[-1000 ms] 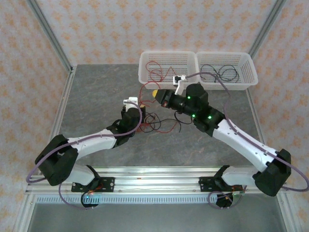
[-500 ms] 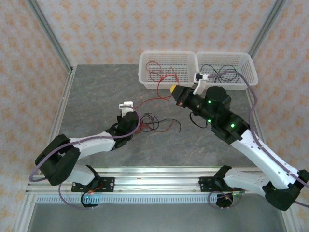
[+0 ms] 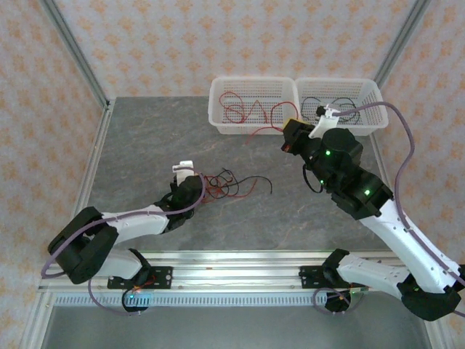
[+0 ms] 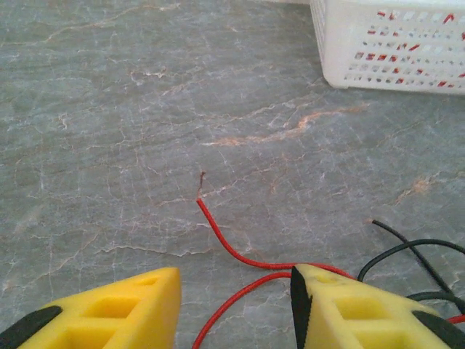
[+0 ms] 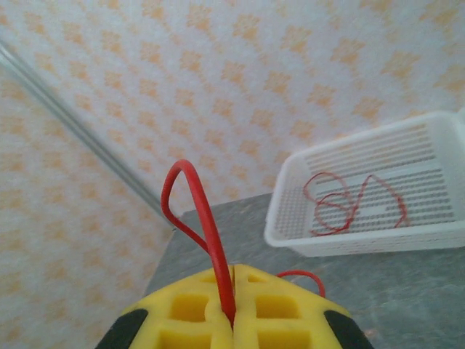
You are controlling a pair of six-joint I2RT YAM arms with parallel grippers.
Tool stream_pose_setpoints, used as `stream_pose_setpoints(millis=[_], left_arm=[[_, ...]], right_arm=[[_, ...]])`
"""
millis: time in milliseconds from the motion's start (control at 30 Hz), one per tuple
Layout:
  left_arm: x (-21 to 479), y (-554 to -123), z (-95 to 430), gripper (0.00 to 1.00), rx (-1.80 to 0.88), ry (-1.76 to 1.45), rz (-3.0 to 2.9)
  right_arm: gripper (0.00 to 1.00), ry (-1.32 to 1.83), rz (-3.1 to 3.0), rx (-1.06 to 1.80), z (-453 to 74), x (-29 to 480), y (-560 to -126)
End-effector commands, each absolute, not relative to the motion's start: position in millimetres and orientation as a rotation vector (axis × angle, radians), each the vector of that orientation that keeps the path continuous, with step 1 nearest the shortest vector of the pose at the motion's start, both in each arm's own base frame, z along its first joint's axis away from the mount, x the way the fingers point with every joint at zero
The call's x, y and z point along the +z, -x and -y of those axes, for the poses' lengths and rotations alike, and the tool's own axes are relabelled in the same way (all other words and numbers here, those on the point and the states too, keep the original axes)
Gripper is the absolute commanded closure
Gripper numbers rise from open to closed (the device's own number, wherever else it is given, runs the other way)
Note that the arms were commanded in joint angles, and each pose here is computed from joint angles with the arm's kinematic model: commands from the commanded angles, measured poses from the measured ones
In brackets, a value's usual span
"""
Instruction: Untangle the cables
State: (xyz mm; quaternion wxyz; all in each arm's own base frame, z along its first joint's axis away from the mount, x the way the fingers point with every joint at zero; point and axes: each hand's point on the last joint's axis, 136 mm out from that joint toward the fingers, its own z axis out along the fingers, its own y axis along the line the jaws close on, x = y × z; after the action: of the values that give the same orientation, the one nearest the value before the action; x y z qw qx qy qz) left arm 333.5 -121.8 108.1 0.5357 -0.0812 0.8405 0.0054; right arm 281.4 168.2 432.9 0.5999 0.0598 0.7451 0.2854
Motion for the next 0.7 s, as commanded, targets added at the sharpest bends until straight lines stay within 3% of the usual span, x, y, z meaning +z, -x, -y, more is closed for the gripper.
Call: stream_pose_setpoints(millis=[0, 200, 433, 467, 567, 667], left_arm=[[113, -331, 115, 0.6, -0.012, 0.239, -1.978], [111, -328, 112, 1.0, -0.004, 0.248, -1.984], [111, -323, 110, 1.0, -0.025, 0.261, -1.983], [113, -323, 111, 0.94, -0.036, 0.259, -1.982], [127, -322, 115, 0.64, -0.084, 0.248, -1.964], [149, -321, 118, 0.49, -0.123, 0.24, -1.937]], right_arm=[[1.0, -0.164, -1.679, 0.517, -145, 453, -284], [1.0, -0.154, -1.662, 0.5, -142, 464, -284], [1.0, -0.14, -1.657, 0.48, -144, 468, -289], [1.0, -0.134, -1.656, 0.474, -146, 468, -291], [1.0, -0.111, -1.662, 0.458, -153, 468, -302], [1.0, -0.093, -1.684, 0.482, -159, 462, -323]])
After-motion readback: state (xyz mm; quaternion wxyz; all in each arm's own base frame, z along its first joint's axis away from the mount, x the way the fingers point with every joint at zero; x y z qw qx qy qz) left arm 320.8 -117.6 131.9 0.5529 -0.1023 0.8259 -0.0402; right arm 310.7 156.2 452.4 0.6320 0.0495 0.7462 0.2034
